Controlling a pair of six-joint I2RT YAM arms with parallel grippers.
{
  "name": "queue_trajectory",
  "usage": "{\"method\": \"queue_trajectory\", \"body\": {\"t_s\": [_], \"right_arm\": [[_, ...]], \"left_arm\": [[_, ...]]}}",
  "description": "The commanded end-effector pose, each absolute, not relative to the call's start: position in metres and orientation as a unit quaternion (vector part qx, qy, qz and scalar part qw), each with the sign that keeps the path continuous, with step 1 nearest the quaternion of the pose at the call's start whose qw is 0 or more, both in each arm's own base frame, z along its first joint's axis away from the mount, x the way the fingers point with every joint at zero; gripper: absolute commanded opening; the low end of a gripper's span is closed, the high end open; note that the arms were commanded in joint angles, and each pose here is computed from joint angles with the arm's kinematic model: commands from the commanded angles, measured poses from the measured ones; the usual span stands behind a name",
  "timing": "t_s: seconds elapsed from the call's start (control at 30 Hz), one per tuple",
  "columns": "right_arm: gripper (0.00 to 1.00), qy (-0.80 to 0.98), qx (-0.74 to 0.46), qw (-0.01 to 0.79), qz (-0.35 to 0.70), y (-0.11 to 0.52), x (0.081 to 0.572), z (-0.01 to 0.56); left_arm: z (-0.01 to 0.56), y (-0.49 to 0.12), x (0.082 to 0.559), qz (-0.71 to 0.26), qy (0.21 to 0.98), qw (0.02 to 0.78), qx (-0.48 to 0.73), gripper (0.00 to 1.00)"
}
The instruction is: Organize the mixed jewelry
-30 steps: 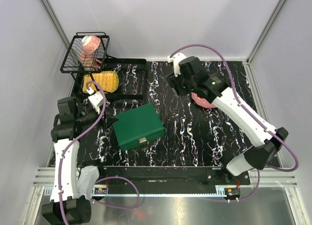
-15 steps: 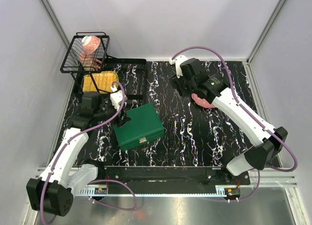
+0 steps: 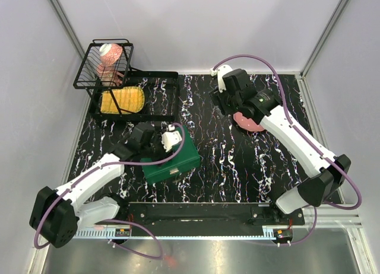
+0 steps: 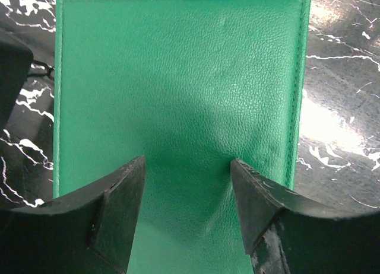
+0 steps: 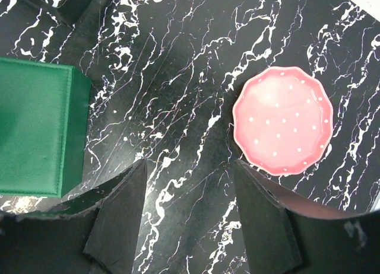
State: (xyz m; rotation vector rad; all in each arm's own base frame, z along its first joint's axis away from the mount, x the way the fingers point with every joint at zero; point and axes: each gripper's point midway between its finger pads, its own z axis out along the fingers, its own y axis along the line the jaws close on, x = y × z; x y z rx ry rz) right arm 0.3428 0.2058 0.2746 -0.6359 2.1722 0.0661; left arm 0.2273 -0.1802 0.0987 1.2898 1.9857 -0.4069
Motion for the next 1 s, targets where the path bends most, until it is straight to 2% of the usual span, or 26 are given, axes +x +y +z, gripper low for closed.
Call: {"method": "queue_trajectory", "body": {"t_s": [0.0, 0.17, 0.33, 0.37, 0.5, 0.6, 0.8, 0.87, 0.97], "right_arm": [[0.66, 0.862, -0.241, 0.446, 0.014, 0.197, 0.352, 0.285], [0.68, 0.861, -0.235, 0.451, 0.007, 0.191, 0.355, 0.288], [0.71, 0.859, -0.212, 0.465, -0.003, 0.175, 0.361, 0.296], [0.73, 0.858, -0.207, 0.469, -0.005, 0.171, 0.362, 0.298], [0.93, 0.856, -0.163, 0.491, -0.023, 0.148, 0.371, 0.307], [0.98, 0.848, -0.124, 0.514, -0.025, 0.130, 0.377, 0.318], [1.00, 0.830, -0.037, 0.555, -0.046, 0.087, 0.386, 0.339], [1.00, 0.821, -0.020, 0.568, -0.052, 0.076, 0.388, 0.345], [1.00, 0.812, -0.004, 0.579, -0.070, 0.066, 0.390, 0.349]], "left_arm": [[0.057, -0.161, 0.217, -0.105, 0.782, 0.311, 0.530, 0.64], [0.096, -0.169, 0.229, -0.107, 0.766, 0.375, 0.511, 0.64], [0.167, -0.171, 0.247, -0.104, 0.742, 0.467, 0.469, 0.64], [0.180, -0.171, 0.250, -0.106, 0.738, 0.483, 0.459, 0.65], [0.238, -0.159, 0.271, -0.097, 0.734, 0.549, 0.389, 0.68], [0.264, -0.143, 0.291, -0.083, 0.744, 0.575, 0.330, 0.70], [0.316, -0.100, 0.325, -0.110, 0.752, 0.622, 0.188, 0.89], [0.332, -0.093, 0.331, -0.138, 0.747, 0.633, 0.150, 0.90], [0.347, -0.073, 0.340, -0.132, 0.742, 0.649, 0.107, 0.93]]}}
